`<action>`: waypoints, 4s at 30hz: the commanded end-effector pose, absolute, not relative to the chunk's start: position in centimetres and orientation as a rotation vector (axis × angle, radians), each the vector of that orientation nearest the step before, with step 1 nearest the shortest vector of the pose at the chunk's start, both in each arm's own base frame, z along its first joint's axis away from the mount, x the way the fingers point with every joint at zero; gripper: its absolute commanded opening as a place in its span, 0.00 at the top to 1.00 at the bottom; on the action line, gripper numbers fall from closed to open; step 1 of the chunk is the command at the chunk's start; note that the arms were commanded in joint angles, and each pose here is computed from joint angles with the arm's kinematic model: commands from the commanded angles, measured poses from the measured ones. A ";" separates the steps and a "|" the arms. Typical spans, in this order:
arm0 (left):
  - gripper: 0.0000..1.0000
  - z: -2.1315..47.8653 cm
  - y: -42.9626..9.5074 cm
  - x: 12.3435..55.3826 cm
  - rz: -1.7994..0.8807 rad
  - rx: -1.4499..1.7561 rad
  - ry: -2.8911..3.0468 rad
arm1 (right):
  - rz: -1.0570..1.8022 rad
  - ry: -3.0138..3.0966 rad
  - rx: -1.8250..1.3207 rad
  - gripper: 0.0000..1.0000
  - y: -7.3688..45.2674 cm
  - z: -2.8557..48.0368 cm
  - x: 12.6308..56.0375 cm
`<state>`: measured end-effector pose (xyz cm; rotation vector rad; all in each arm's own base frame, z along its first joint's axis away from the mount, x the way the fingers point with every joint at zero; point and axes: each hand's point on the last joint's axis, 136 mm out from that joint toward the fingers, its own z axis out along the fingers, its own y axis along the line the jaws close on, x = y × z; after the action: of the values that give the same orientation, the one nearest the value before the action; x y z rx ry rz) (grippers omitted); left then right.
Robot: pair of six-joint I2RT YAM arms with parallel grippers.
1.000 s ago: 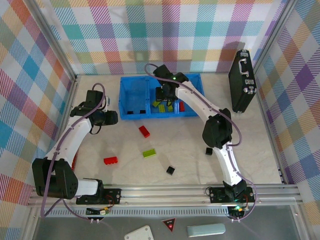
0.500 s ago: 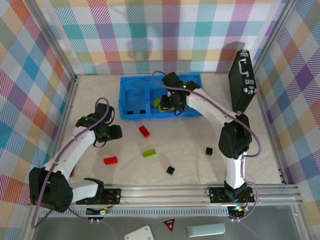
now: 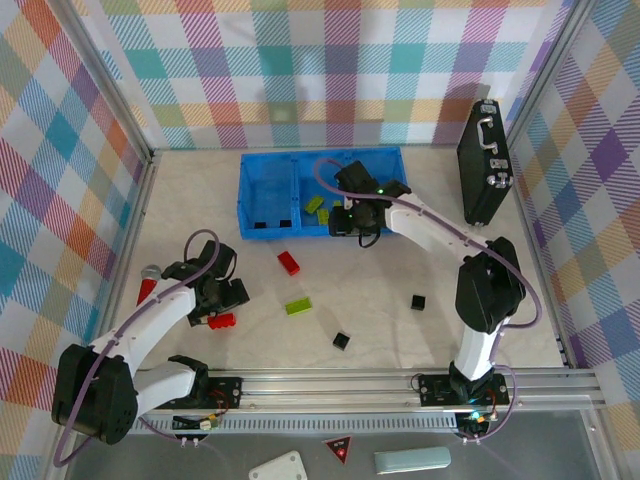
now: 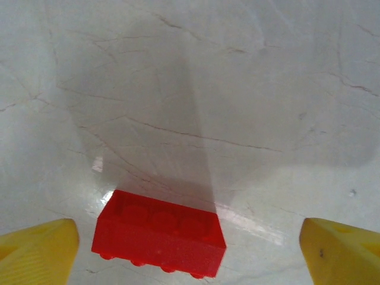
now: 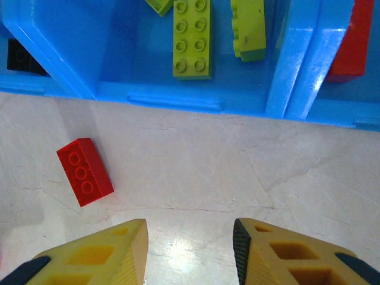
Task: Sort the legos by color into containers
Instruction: Pick up the lego from the bottom-left of the table, then place the lego in the container.
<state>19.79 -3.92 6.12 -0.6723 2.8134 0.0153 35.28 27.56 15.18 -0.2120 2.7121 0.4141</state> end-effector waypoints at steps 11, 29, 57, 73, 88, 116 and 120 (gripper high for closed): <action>0.02 4.5 -4.8 19.4 -0.024 -0.689 2.861 | 0.444 2.671 -0.215 0.56 26.7 16.2 34.5; 0.12 4.2 -7.1 18.5 -0.082 -0.594 2.953 | 0.436 2.683 -0.214 0.56 26.3 15.8 34.1; 0.33 4.2 -9.1 17.9 -0.109 -0.483 2.989 | 0.426 2.684 -0.209 0.56 25.7 15.7 33.5; 0.36 7.8 -11.5 21.0 -0.206 -0.397 2.915 | 0.331 2.674 -0.192 0.56 22.9 16.3 31.9; 0.36 13.3 -20.7 28.7 -0.366 -0.076 2.809 | 0.112 2.740 0.023 0.55 13.5 13.9 26.9; 0.37 18.2 -38.6 37.7 -0.202 1.479 2.140 | 0.033 2.708 0.232 0.54 6.7 16.4 22.1; 0.37 18.0 -39.8 39.7 -0.118 1.483 2.072 | 0.011 2.700 0.237 0.54 6.1 17.1 21.7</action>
<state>38.54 -39.41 18.10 1.4118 2.1498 -0.2120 22.13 6.98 15.77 0.2014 2.7205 0.0363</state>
